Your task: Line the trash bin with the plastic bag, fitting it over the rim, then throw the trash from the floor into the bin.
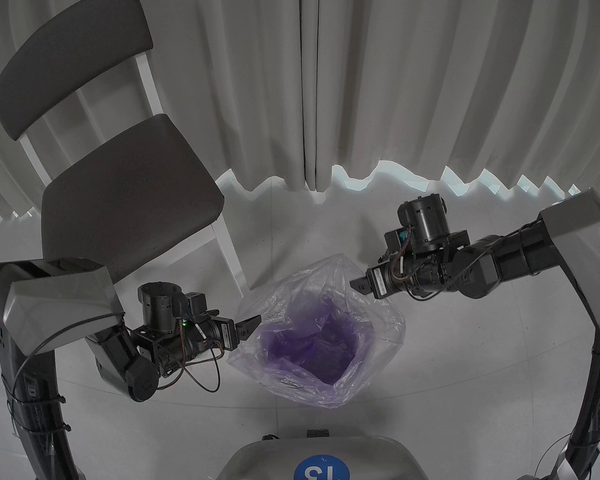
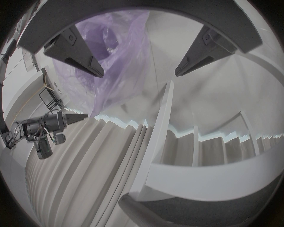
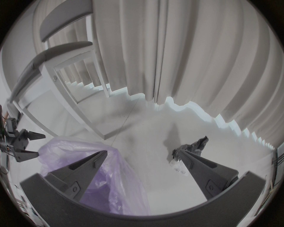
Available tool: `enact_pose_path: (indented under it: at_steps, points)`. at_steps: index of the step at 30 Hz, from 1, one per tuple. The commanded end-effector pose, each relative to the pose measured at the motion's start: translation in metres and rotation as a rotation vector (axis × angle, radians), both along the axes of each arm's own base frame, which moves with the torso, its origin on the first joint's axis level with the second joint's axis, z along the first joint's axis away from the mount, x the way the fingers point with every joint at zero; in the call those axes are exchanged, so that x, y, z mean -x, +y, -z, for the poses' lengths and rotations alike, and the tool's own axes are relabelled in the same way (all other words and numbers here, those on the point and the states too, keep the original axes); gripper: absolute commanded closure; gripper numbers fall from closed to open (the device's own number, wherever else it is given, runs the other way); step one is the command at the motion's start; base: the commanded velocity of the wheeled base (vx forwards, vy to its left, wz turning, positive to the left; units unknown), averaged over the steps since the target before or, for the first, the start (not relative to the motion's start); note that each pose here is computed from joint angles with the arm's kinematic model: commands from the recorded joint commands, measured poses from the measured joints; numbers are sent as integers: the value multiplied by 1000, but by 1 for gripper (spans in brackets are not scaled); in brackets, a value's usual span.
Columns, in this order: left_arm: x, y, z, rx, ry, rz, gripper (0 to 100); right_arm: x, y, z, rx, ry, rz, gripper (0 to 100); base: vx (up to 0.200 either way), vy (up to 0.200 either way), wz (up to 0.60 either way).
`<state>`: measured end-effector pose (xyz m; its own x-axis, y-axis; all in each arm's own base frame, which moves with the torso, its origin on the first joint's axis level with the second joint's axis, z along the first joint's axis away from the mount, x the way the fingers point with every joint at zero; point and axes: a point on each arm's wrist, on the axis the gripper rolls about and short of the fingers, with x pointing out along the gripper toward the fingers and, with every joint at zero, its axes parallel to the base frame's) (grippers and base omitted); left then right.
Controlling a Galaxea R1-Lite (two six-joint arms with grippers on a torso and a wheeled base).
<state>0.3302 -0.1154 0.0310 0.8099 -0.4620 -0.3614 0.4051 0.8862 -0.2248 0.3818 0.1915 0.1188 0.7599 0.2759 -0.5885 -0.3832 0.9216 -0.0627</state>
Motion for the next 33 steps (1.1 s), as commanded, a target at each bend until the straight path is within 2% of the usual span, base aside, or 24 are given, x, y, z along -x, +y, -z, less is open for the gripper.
enact_pose_path:
  at_steps: [1,4,9,17,24,30,33]
  points:
    - [-12,-9,-35,-20,-90,42,0,22,-20,9,67,59,10,0,0,0,0]
    - [-17,-12,-33,-33,-94,52,0,20,-23,19,107,34,14,0,0,0,0]
    - [-23,-13,-23,-49,-75,53,0,12,-26,32,121,17,15,0,0,0,0]
    - [-29,-12,-17,-62,-71,90,0,2,-36,34,111,-9,47,0,0,0,0]
    - [-40,-10,-7,-71,-67,72,0,-14,-43,51,100,-29,81,0,0,0,0]
    - [-47,-5,-1,-112,-59,67,0,-25,-41,62,80,-68,93,0,0,0,0]
    - [-60,-1,-1,-115,-80,40,0,-29,-40,67,77,-71,94,0,0,0,0]
